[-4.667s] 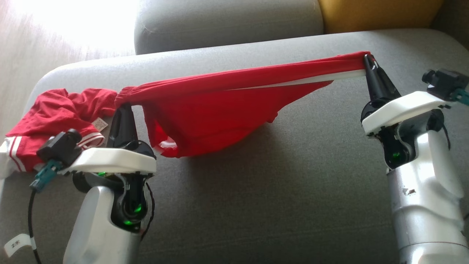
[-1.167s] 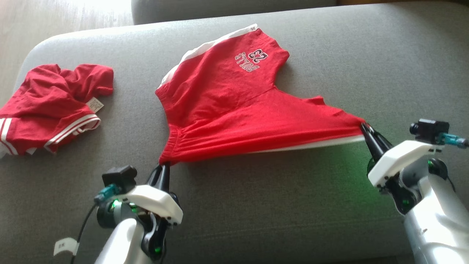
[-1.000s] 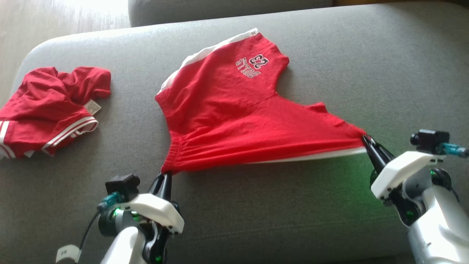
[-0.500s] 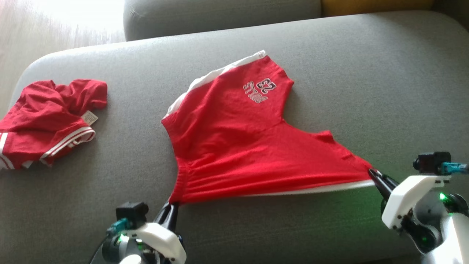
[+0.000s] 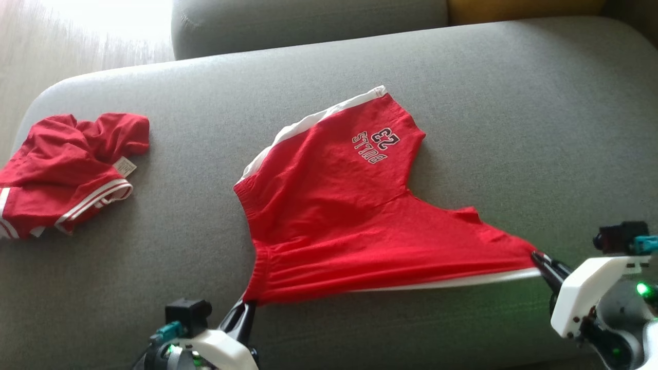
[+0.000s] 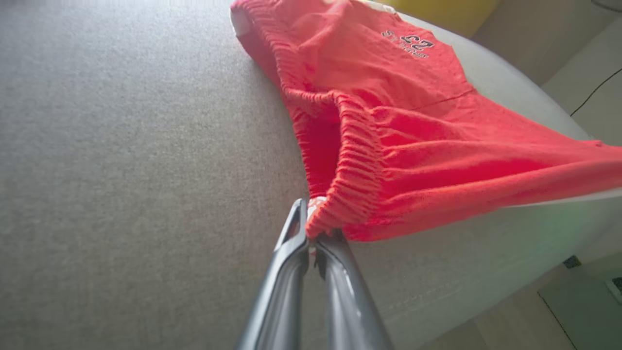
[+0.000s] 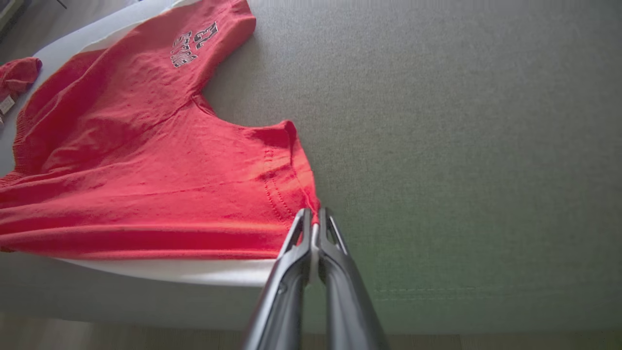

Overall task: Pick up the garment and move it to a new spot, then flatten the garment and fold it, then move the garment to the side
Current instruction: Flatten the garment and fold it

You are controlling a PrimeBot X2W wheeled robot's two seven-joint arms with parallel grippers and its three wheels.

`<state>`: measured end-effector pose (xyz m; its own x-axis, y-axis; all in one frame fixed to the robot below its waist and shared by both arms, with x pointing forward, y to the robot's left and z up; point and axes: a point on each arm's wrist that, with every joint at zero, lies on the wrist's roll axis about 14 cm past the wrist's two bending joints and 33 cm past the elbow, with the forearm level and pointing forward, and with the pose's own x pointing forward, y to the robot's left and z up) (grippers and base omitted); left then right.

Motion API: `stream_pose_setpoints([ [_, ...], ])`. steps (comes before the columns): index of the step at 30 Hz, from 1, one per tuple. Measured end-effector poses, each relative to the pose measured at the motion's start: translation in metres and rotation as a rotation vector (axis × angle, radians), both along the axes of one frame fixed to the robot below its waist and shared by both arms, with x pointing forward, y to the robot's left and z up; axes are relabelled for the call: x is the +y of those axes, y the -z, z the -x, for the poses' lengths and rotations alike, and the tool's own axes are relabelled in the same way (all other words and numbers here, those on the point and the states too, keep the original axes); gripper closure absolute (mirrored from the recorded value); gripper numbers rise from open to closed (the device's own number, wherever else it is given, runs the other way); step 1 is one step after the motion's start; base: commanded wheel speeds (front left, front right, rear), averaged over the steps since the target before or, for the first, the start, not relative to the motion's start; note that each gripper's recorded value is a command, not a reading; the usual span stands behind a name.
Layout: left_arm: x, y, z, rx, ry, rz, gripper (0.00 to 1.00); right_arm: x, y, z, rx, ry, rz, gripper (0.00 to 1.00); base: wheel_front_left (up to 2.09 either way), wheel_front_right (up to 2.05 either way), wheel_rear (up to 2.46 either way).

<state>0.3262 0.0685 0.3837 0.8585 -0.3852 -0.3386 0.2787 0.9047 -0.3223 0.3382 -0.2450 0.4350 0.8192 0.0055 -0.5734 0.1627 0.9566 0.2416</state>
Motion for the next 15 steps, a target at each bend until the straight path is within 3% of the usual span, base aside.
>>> stream_pose_setpoints([
  [6,0.001,-0.011,-0.009,-0.021,-0.015,0.03,1.0,0.004,-0.014,-0.015,-0.04,-0.018,0.014,1.0,0.0,0.0,0.0],
  [15,0.002,-0.045,-0.048,-0.091,-0.03,0.073,1.0,0.017,-0.058,-0.082,-0.17,-0.081,0.067,1.0,0.0,0.0,0.0],
])
